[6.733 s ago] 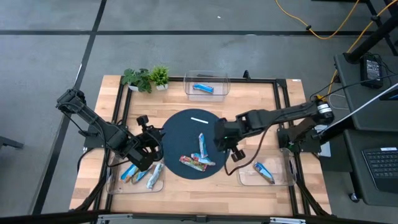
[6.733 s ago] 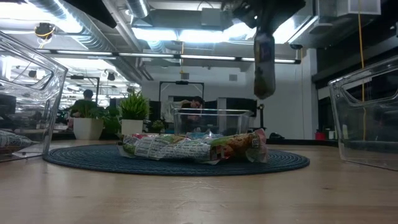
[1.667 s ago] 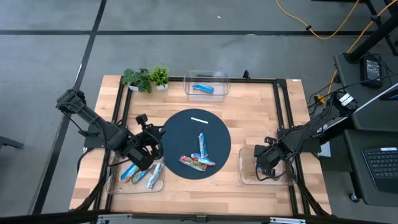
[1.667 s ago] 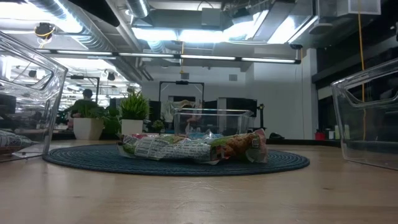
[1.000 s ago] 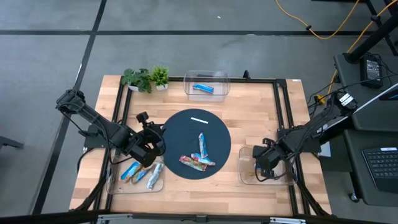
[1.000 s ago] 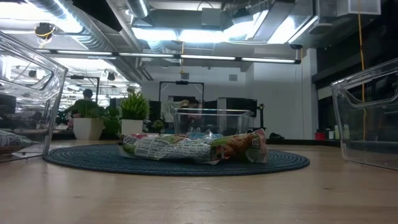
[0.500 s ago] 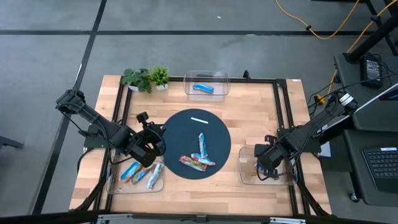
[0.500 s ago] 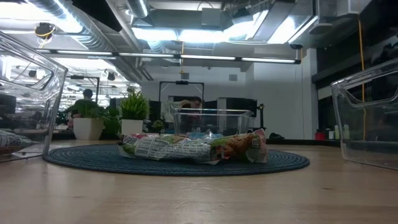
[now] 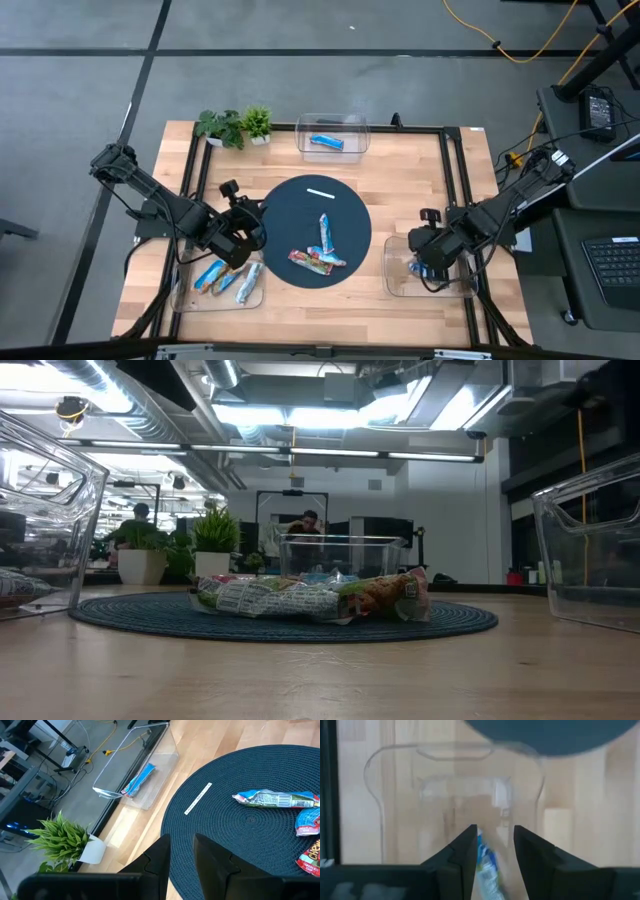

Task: Pick and place Granola Bars by type
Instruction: Put the red granola bar into the top transparent bin

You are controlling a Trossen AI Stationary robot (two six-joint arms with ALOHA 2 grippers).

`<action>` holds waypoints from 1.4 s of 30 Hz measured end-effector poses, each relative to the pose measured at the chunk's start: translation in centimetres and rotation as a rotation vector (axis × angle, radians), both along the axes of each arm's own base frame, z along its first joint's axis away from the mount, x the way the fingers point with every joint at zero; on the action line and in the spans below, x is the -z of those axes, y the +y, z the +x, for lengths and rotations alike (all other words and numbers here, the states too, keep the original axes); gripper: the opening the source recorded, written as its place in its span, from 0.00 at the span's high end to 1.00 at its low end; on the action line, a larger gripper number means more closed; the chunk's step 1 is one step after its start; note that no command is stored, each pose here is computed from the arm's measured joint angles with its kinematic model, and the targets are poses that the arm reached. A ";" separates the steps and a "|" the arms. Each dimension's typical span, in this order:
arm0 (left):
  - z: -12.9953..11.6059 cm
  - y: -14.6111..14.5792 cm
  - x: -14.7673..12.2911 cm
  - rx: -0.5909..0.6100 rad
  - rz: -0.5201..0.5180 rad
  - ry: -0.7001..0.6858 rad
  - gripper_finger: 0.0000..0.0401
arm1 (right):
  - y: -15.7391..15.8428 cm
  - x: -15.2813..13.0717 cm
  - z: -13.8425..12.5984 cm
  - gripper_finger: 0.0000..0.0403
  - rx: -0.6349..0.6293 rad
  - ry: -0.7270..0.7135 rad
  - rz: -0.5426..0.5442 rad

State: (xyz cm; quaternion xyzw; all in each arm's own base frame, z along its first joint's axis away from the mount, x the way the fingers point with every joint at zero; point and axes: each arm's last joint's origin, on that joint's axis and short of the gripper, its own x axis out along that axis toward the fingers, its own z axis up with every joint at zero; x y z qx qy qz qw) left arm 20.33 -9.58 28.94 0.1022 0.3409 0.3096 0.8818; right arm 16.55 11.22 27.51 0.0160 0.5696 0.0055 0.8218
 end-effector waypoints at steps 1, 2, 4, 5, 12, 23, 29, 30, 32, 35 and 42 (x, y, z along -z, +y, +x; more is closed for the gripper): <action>0.0 0.0 0.0 0.000 0.000 0.000 0.81 | -0.2 -0.2 0.2 0.67 -0.005 -0.010 -0.007; 0.0 0.0 0.0 0.000 0.000 0.000 0.81 | -0.4 -0.3 0.4 0.67 -0.011 -0.016 -0.014; 0.0 0.0 0.0 0.000 0.000 0.000 0.81 | -1.0 -0.6 0.9 0.67 -0.024 -0.032 -0.027; 0.0 0.0 0.0 0.000 0.000 0.000 0.81 | -1.3 -0.7 1.3 0.67 -0.025 -0.047 -0.029; 0.0 0.0 0.0 0.000 0.000 0.000 0.81 | -3.6 -2.5 4.5 0.67 -0.068 -0.321 -0.026; 0.0 0.0 0.0 -0.001 -0.003 -0.004 0.81 | -6.6 -3.9 6.7 0.67 -0.078 -0.495 0.003; 0.0 0.0 0.0 -0.001 -0.002 -0.004 0.81 | -7.8 -4.9 7.7 0.67 -0.159 -0.633 -0.032; 0.0 0.0 0.0 -0.001 -0.003 -0.004 0.81 | -8.2 -5.3 7.9 0.67 -0.150 -0.665 -0.041; 0.0 0.0 0.0 -0.001 -0.003 -0.004 0.81 | -9.2 -6.4 8.6 0.67 -0.123 -0.699 -0.052; 0.0 0.0 0.0 -0.001 -0.003 -0.004 0.81 | -10.8 -8.1 10.1 0.68 -0.111 -0.681 -0.105; 0.0 0.0 0.0 0.000 -0.002 -0.003 0.81 | -14.4 -12.5 14.3 0.68 -0.059 -0.726 -0.158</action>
